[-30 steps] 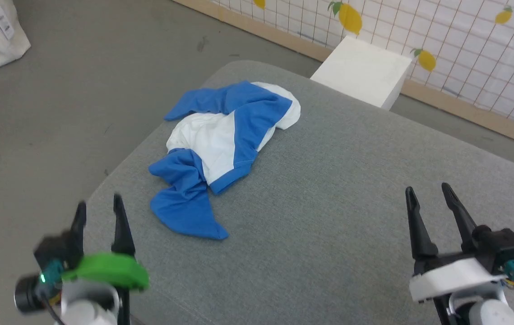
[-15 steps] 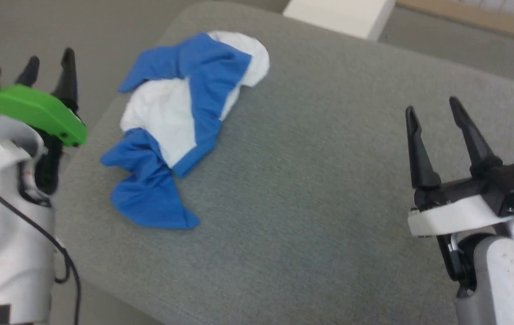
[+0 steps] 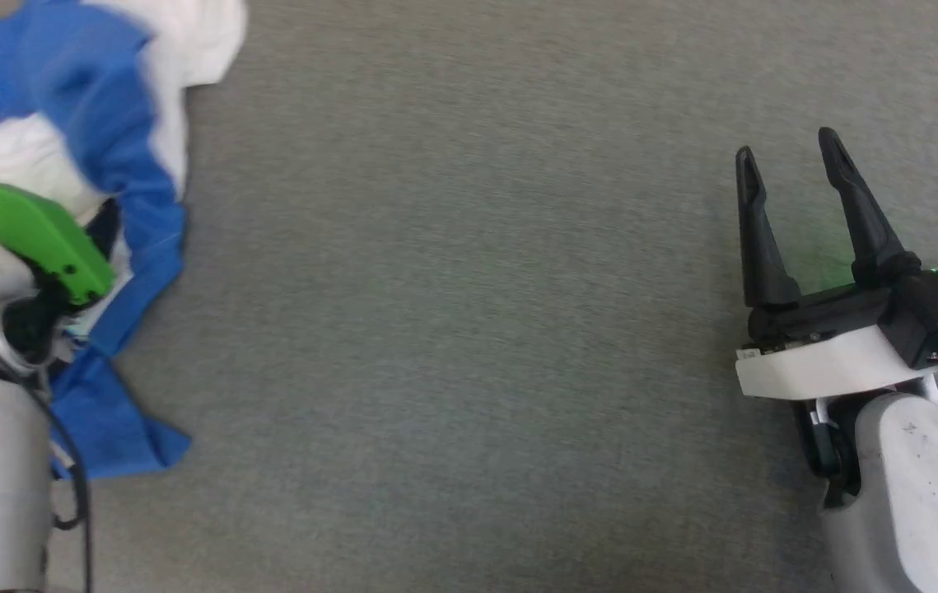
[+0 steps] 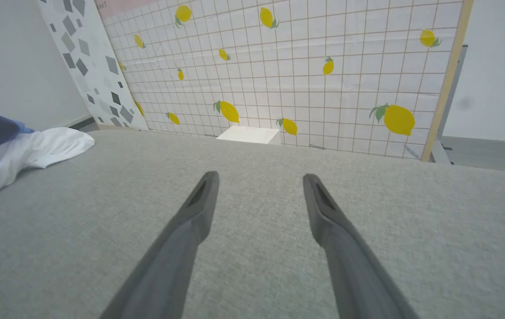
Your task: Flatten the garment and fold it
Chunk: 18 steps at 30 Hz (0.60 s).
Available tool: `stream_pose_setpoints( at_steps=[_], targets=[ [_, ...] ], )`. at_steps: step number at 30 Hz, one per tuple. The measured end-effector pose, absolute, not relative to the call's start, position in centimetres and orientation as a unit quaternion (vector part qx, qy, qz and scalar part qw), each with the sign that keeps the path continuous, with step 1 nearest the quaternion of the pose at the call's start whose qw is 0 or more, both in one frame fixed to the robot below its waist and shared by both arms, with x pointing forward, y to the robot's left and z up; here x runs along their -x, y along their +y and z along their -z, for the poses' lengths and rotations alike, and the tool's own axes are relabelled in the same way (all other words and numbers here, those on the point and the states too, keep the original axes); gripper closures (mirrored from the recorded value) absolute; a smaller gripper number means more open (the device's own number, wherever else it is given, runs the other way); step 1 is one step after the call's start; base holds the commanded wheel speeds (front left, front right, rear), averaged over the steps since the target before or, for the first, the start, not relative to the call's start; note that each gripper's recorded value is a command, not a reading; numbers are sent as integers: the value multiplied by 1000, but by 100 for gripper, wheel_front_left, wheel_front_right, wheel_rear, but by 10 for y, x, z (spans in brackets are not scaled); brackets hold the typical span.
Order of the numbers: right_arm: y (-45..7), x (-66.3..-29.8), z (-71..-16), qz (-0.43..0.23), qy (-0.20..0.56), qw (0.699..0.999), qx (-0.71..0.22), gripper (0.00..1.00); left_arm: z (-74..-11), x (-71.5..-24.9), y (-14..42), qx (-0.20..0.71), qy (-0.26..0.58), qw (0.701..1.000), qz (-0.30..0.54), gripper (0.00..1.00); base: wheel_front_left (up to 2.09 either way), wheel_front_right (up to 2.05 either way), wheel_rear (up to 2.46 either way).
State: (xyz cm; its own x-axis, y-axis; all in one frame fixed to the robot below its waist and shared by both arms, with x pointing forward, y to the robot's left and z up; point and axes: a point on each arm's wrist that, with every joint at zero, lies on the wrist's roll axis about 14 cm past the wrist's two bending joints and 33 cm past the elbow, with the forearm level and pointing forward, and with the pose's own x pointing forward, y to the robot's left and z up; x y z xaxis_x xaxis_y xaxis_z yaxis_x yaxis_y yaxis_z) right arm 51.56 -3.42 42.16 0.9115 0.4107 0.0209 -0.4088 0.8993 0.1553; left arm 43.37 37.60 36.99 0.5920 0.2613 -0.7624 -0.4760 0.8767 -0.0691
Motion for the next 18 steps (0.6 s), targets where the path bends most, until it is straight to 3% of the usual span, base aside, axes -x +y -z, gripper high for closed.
stream_pose_setpoints(
  at_steps=[4,5,6,9,12,18],
  targets=[
    [-64,-512,-402,-176,30,982,-69,0,-347,-436,369,133,466,853,-192,1,0,0,0],
    [-70,-511,-401,-168,32,983,-68,0,-346,-438,368,133,475,850,-185,64,0,0,0],
    [-76,-510,-400,-161,33,984,-67,0,-346,-439,367,133,479,849,-180,100,0,0,0],
    [-88,-504,-403,-146,36,986,-67,0,-353,-441,361,121,466,861,-165,100,0,0,0],
    [-100,-494,-407,-131,41,988,-67,0,-369,-448,361,83,418,891,-156,100,0,0,0],
    [-129,-466,-426,-91,40,992,-74,0,-453,-483,354,17,232,963,-133,100,0,0,0]
  ],
)
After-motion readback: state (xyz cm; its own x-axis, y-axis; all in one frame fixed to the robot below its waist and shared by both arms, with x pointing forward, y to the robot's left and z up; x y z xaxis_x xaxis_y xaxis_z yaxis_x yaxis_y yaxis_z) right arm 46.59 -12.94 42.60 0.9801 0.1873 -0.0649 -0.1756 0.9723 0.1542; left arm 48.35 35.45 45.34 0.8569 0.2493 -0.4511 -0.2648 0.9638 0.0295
